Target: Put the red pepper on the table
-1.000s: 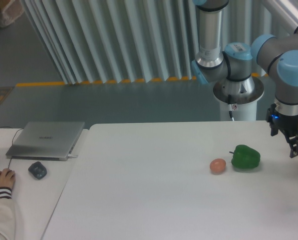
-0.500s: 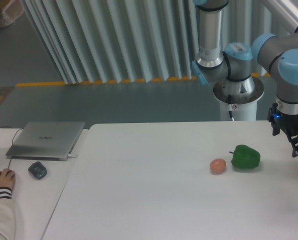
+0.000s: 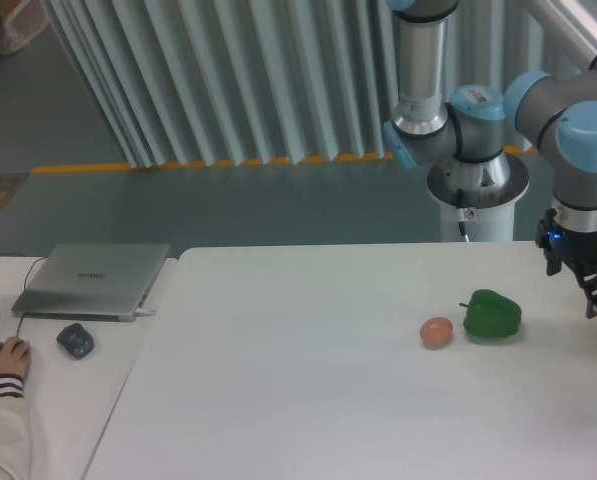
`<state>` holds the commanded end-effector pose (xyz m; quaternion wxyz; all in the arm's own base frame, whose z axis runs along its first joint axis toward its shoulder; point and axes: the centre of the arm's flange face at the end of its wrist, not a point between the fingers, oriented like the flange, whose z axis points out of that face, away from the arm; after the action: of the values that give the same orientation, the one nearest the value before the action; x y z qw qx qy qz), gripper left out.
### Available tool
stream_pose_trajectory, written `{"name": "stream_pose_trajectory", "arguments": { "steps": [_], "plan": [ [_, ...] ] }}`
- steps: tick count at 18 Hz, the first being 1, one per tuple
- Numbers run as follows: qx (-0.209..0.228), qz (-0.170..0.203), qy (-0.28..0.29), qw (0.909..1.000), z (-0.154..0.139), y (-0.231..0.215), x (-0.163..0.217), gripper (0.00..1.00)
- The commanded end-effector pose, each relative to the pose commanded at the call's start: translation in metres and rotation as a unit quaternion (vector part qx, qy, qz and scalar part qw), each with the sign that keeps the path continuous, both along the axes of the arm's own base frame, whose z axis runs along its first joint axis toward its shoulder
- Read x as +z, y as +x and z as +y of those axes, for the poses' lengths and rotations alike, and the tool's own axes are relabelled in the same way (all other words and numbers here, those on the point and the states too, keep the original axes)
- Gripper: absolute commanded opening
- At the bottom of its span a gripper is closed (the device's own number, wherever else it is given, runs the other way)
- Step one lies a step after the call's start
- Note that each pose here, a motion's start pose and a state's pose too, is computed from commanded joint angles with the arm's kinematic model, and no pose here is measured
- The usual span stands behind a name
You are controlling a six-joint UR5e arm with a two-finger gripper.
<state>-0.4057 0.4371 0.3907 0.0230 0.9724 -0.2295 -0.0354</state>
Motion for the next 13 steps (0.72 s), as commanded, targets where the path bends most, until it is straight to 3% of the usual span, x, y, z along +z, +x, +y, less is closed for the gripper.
{"name": "stream_pose_trajectory", "arguments": {
  "steps": [3, 5, 7, 8, 13],
  "plan": [
    [0.058, 0.034, -0.028, 0.9973, -0.023, -0.024, 0.008, 1.0],
    [0.106, 0.036, -0.022, 0.9935, -0.062, -0.06, 0.014, 1.0],
    [0.143, 0.034, 0.006, 0.9891, -0.077, -0.078, 0.022, 1.0],
    [0.172, 0.027, 0.047, 0.9836, -0.09, -0.093, 0.027, 1.0],
    [0.216, 0.028, 0.072, 0.9733, -0.132, -0.128, 0.027, 1.0]
  ]
}}
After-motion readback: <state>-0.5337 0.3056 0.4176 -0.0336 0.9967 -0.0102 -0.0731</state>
